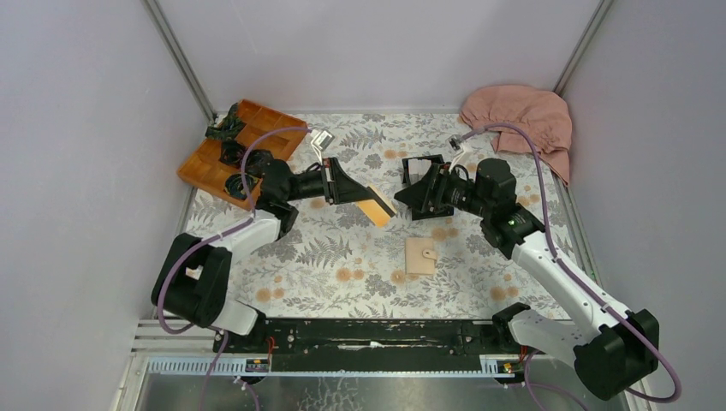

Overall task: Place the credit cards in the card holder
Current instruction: Pick up the credit card from the storage box.

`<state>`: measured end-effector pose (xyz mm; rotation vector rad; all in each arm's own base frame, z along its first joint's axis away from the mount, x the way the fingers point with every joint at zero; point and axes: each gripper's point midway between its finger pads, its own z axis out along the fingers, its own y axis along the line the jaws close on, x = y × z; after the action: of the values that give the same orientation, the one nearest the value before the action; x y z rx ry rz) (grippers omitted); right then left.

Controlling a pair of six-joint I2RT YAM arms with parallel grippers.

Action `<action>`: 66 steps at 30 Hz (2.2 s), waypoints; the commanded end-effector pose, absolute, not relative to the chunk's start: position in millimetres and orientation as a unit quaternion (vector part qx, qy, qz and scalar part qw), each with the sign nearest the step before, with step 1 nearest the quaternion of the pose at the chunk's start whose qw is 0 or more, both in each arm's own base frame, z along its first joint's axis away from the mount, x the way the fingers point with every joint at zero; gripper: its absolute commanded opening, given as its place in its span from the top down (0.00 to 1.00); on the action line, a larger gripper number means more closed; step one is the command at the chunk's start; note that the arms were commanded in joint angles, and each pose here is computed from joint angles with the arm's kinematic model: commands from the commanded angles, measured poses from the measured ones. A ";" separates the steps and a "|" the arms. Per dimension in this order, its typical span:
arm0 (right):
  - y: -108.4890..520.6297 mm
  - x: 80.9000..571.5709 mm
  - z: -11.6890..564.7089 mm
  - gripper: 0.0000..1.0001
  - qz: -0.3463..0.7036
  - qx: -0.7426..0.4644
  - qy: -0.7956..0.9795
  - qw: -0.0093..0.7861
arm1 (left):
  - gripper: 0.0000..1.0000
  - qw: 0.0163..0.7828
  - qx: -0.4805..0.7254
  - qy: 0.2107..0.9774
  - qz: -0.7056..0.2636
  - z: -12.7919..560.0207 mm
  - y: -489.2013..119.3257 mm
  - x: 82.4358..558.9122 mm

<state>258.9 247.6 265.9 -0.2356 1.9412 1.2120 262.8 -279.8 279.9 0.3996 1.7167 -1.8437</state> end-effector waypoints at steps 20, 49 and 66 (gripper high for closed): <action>270.5 241.8 271.2 0.49 0.553 -0.146 0.741 0.352 | 1.00 0.252 0.213 0.623 -0.709 291.4 -291.3 256.8; 257.1 238.7 270.7 0.50 0.517 -0.142 0.757 0.374 | 1.00 0.252 0.260 0.676 -0.642 269.4 -311.6 259.9; 259.1 230.3 244.7 0.53 0.521 -0.155 0.767 0.342 | 1.00 0.245 0.266 0.657 -0.662 280.4 -314.9 259.9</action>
<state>234.0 254.3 241.3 -0.3415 2.0270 1.3263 259.0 -312.8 259.7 0.6582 1.8841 -1.7929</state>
